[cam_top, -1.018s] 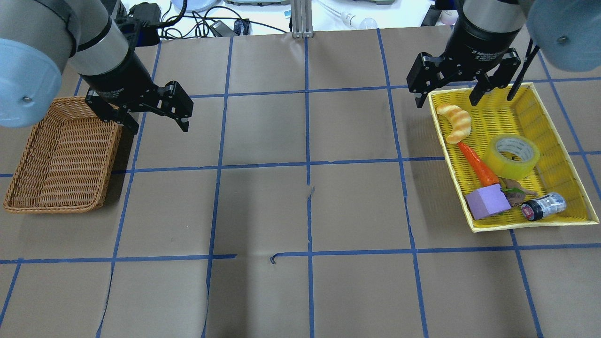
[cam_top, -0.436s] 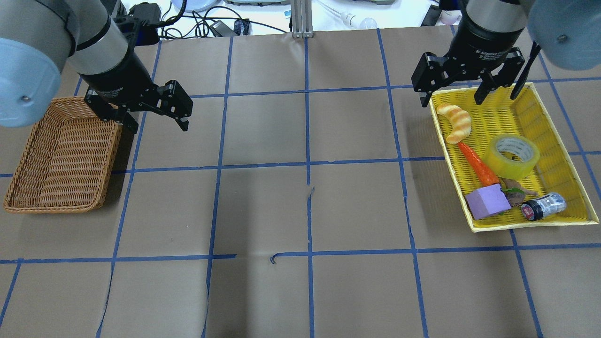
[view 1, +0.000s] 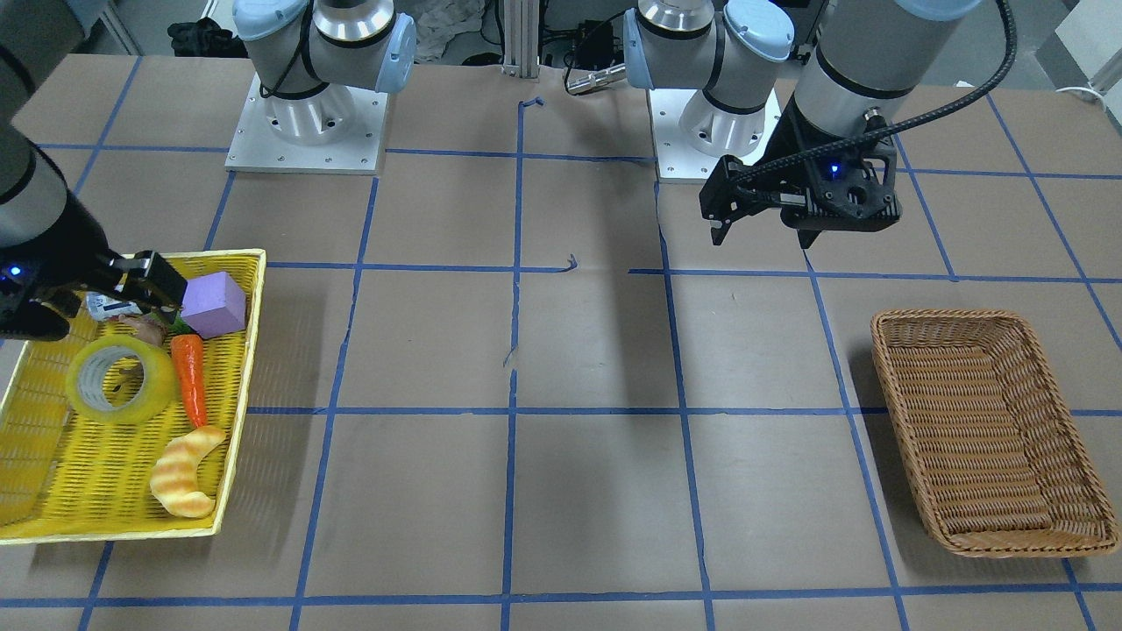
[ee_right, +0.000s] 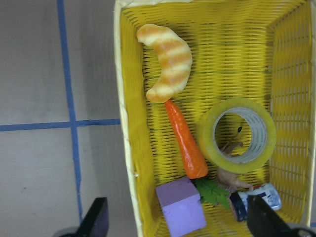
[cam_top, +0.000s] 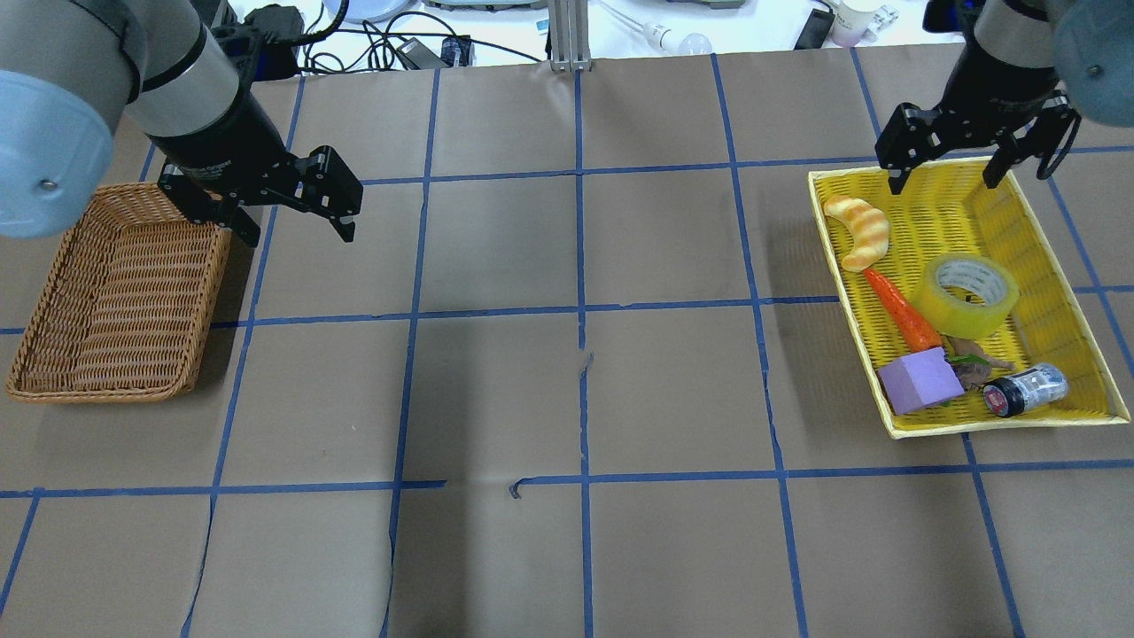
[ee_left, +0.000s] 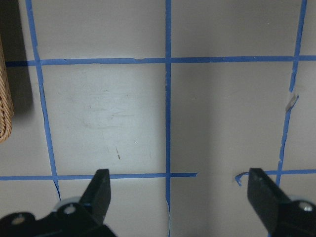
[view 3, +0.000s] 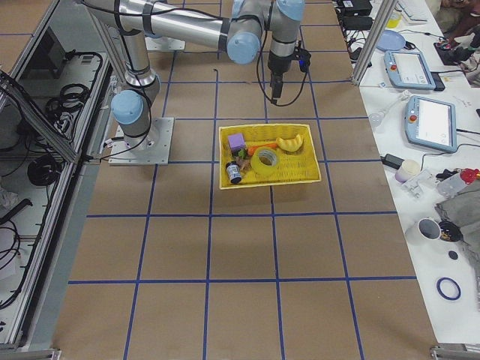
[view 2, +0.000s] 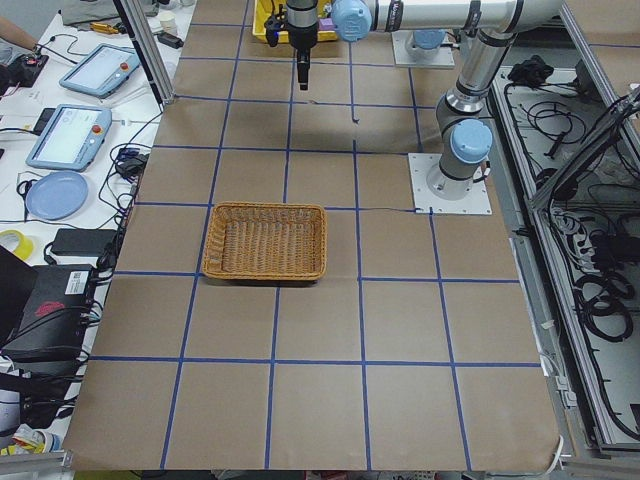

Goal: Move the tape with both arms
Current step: 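Lower the right gripper into the yellow tray and grasp the yellow tape roll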

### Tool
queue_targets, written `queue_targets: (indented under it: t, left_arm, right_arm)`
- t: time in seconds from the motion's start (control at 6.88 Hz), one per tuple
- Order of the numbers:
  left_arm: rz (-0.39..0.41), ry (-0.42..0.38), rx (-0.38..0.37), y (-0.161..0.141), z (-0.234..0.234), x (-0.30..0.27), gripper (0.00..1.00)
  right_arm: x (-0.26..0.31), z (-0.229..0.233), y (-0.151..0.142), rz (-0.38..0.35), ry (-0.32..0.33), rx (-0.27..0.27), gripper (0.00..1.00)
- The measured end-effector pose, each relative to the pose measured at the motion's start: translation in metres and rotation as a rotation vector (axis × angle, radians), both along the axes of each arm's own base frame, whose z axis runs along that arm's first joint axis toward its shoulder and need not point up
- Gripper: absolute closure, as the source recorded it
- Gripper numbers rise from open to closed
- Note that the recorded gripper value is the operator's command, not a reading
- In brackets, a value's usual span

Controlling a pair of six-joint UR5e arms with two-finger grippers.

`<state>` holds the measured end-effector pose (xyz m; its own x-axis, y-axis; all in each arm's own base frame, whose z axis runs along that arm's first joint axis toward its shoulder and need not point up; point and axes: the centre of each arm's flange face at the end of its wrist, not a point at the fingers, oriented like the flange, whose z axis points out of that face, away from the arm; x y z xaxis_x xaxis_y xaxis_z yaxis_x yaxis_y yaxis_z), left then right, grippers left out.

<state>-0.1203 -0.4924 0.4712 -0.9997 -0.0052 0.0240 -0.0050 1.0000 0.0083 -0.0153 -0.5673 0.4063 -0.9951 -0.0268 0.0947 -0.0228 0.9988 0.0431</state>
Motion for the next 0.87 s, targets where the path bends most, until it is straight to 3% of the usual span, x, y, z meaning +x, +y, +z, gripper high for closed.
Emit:
queue_targets:
  t: [0.29, 0.44, 0.87]
  left_arm:
    - [0.001, 0.000, -0.002, -0.001, -0.001, 0.000, 0.00]
    - [0.001, 0.001, -0.002, -0.001, -0.001, 0.000, 0.00]
    - [0.002, 0.003, -0.004, -0.002, -0.001, 0.000, 0.00]
  right_arm:
    - [-0.046, -0.063, -0.015, 0.166, 0.001, 0.012, 0.00]
    - [-0.056, -0.098, -0.018, 0.213, -0.006, 0.032, 0.00]
    - [-0.064, -0.163, -0.014, 0.234, -0.027, 0.122, 0.01]
